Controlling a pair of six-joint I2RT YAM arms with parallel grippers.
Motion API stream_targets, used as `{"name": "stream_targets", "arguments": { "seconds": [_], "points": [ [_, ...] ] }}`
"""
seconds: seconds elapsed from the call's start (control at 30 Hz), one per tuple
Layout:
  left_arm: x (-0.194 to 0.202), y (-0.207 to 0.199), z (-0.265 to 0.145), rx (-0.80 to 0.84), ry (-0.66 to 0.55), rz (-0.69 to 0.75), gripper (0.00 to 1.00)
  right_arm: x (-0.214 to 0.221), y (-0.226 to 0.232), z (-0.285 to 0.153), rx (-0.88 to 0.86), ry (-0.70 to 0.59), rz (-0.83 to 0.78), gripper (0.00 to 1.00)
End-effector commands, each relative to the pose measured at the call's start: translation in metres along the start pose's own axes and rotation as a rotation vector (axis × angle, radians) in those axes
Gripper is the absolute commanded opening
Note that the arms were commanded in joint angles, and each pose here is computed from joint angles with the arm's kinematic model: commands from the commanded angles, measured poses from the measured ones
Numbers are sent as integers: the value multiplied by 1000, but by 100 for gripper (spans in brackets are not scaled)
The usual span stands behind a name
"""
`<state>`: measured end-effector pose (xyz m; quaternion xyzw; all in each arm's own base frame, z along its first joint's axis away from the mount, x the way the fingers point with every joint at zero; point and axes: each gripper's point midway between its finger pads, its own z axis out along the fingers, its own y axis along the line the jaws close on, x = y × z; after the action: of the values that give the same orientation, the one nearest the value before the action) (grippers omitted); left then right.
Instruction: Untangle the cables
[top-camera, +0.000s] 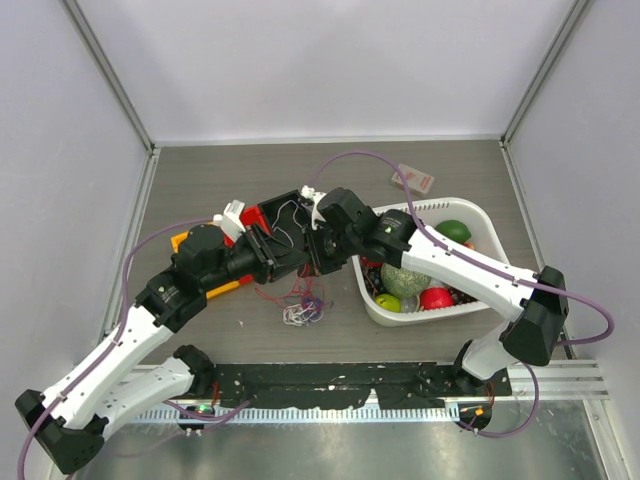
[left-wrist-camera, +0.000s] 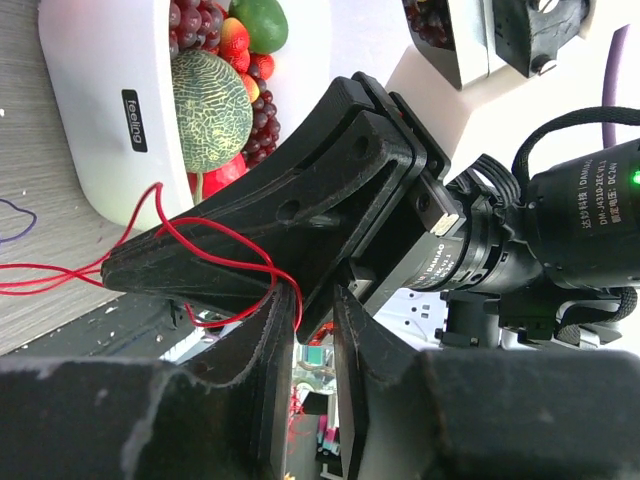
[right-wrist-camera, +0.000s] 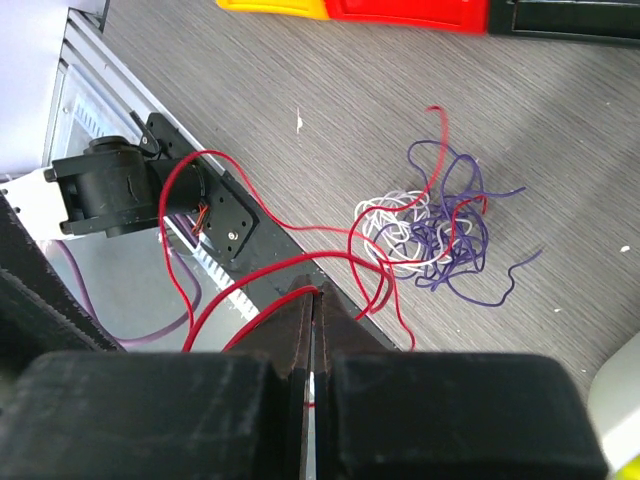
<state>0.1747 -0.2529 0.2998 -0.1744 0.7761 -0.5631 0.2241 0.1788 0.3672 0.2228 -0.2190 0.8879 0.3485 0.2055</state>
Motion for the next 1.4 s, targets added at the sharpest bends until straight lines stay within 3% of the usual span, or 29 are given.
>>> {"name": "stream_targets", "arguments": {
  "seconds": [0.0,0.27,0.5,0.6,0.83,0.97,1.23,1.37],
  "points": [
    [-2,-19,3,49,4,26,25,-18,27,-18,-101,-71,1,1],
    [-4,-5,-13,-23,-32,54,16,-19,24,-20,-107,-76,15,1],
    [-5,3,-8,-49,-35,43,19,-24,48,-29,-221,-78,8,1],
    [-7,-2,-9,-43,-42,54,29,-24,52,-30,-239,-69,6,1],
    [-8,-6,-10,-26,-53,53,37,-21,51,-26,-240,-55,8,1],
    [-13,-11,-9,-19,-74,52,30,-21,50,-25,-238,-51,12,1],
    [-19,-16,-5,-27,-91,53,34,-16,42,-20,-199,-43,-2,1],
    [-22,-15,-4,-42,-106,46,29,-14,35,-18,-141,-48,-28,1]
  ]
}}
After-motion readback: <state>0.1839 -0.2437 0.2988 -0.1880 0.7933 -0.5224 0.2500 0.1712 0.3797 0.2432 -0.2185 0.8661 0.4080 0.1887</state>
